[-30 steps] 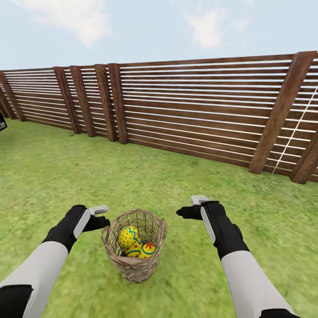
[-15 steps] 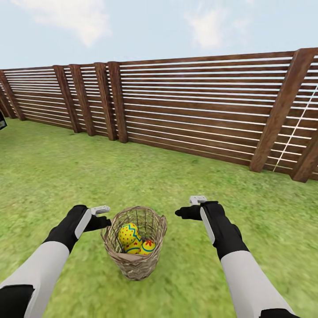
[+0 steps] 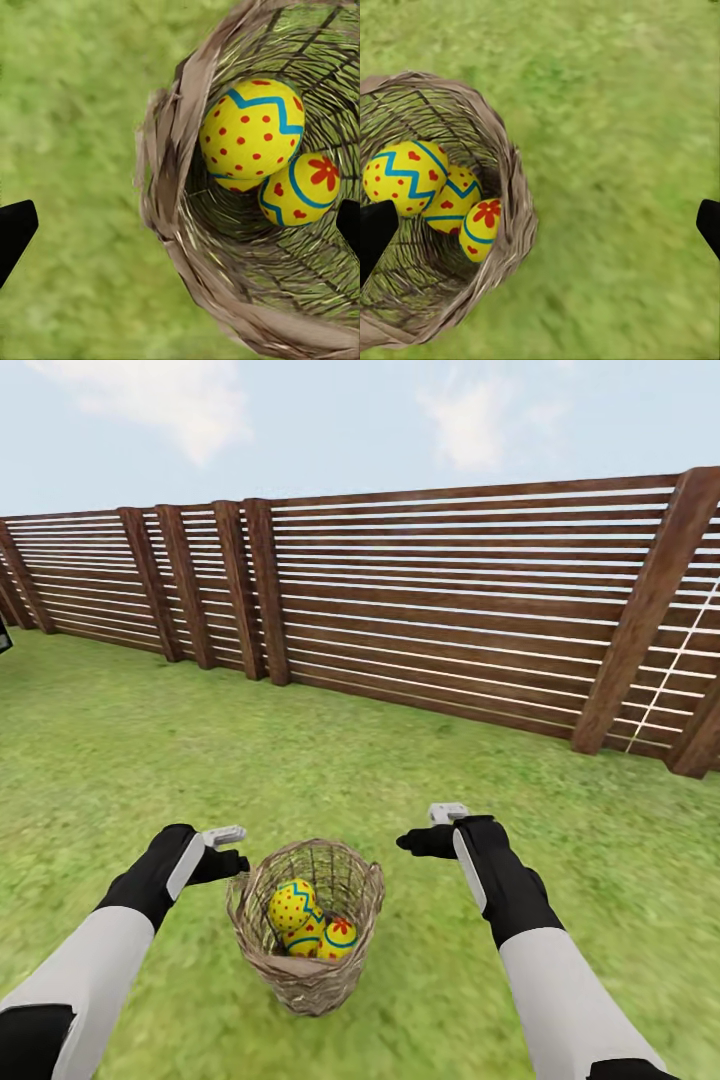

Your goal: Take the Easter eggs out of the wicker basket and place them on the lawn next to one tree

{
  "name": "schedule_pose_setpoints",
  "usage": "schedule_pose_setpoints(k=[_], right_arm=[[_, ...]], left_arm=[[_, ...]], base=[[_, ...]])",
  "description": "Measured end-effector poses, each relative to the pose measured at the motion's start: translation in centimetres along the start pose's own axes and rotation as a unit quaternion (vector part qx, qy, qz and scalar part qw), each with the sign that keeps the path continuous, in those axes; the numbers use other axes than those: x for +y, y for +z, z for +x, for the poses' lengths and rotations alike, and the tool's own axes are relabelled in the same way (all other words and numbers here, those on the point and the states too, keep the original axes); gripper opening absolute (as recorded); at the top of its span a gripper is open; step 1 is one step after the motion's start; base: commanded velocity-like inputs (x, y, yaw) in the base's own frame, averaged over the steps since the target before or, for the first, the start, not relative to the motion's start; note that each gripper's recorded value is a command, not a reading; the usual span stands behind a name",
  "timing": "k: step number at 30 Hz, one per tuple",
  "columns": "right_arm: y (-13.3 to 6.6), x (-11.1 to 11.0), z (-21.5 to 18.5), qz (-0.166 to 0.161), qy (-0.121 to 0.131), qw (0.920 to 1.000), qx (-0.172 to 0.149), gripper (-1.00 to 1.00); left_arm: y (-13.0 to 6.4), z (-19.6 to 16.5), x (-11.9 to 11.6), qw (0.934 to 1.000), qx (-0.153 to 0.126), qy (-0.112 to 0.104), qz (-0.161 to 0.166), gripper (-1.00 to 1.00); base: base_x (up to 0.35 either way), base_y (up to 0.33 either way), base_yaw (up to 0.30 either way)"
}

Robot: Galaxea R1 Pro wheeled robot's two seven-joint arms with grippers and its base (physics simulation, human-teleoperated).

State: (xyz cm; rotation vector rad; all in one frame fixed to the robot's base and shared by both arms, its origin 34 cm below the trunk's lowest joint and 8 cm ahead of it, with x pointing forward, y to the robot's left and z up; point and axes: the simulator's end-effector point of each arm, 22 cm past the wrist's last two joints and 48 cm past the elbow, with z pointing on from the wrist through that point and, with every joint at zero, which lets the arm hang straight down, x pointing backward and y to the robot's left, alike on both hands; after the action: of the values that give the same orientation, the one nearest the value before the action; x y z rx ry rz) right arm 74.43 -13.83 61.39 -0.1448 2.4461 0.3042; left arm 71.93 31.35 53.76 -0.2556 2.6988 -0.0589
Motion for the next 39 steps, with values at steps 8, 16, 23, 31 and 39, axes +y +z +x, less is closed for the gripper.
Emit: schedule_pose_setpoints(k=[8, 16, 23, 31, 39], right_arm=[[0.0, -0.1, 0.0, 0.001, 0.0, 1.0, 0.0, 1.0], [0.0, -0.1, 0.0, 0.001, 0.0, 1.0, 0.0, 1.0], [1.0, -0.4, 1.2, 0.002, -0.001, 1.0, 0.001, 1.0], [1.9, -0.5, 2.3, 0.002, -0.004, 1.0, -0.004, 1.0], [2.3, -0.7, 2.5, 0.001, -0.004, 0.9998, -0.02, 1.0]], left_arm=[[0.0, 0.0, 0.0, 1.0, 0.0, 0.001, 0.0, 1.0], [0.1, 0.2, -0.1, 1.0, 0.003, 0.002, 0.0, 1.0], [1.3, 1.7, 0.1, 0.9998, 0.017, 0.011, -0.003, 1.0], [2.7, 2.7, 0.5, 0.9998, 0.015, 0.013, -0.006, 1.0], [4.1, 3.6, 0.7, 0.9998, 0.012, 0.015, -0.007, 1.0]], base=[[0.223, 0.009, 0.0], [0.017, 0.0, 0.0], [0.0, 0.0, 0.0], [0.0, 0.0, 0.0], [0.0, 0.0, 0.0]])
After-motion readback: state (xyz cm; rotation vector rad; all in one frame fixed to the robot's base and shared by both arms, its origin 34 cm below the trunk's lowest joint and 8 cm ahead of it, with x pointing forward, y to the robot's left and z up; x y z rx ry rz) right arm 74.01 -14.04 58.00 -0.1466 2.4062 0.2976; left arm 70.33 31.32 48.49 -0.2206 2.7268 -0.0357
